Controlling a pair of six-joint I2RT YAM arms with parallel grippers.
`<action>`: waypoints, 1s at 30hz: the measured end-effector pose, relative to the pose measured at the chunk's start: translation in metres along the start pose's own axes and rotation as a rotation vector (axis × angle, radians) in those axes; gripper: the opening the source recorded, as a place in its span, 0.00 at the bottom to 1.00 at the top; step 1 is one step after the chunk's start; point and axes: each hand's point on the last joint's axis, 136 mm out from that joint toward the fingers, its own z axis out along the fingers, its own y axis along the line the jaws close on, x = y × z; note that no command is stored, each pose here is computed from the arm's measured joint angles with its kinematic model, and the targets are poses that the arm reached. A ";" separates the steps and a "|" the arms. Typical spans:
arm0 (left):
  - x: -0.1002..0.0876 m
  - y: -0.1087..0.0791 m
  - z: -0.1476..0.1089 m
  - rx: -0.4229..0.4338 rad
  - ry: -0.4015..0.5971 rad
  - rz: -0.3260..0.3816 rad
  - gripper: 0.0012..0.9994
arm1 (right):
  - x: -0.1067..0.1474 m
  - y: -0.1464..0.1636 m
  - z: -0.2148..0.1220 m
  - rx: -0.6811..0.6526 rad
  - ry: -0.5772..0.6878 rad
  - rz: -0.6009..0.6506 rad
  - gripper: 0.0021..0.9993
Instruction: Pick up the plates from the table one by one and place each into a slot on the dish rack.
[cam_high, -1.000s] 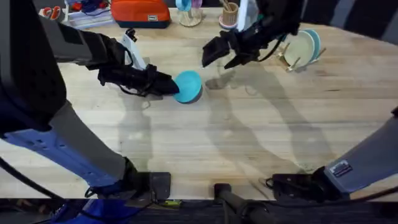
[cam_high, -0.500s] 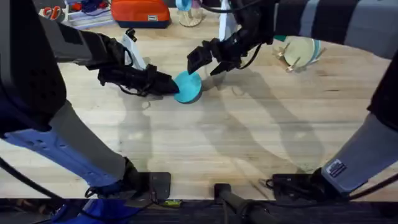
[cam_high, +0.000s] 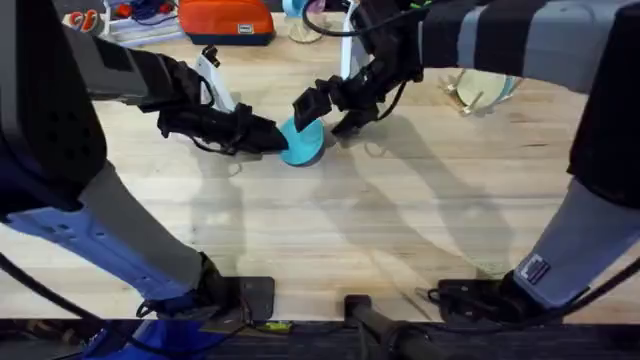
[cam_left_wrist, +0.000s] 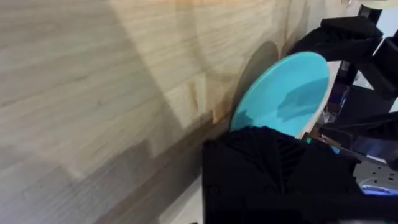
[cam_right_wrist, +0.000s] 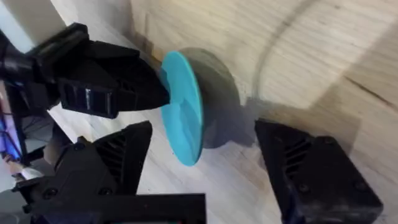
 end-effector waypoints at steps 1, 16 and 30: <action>0.000 0.000 0.000 0.000 0.000 0.000 0.04 | 0.000 0.000 0.000 0.000 -0.001 0.001 0.99; 0.000 0.000 0.000 0.000 0.000 0.002 0.04 | 0.001 0.001 0.001 -0.001 0.002 0.003 0.73; 0.000 0.000 0.000 0.000 0.000 0.003 0.04 | 0.001 0.004 0.000 -0.016 0.004 0.008 0.03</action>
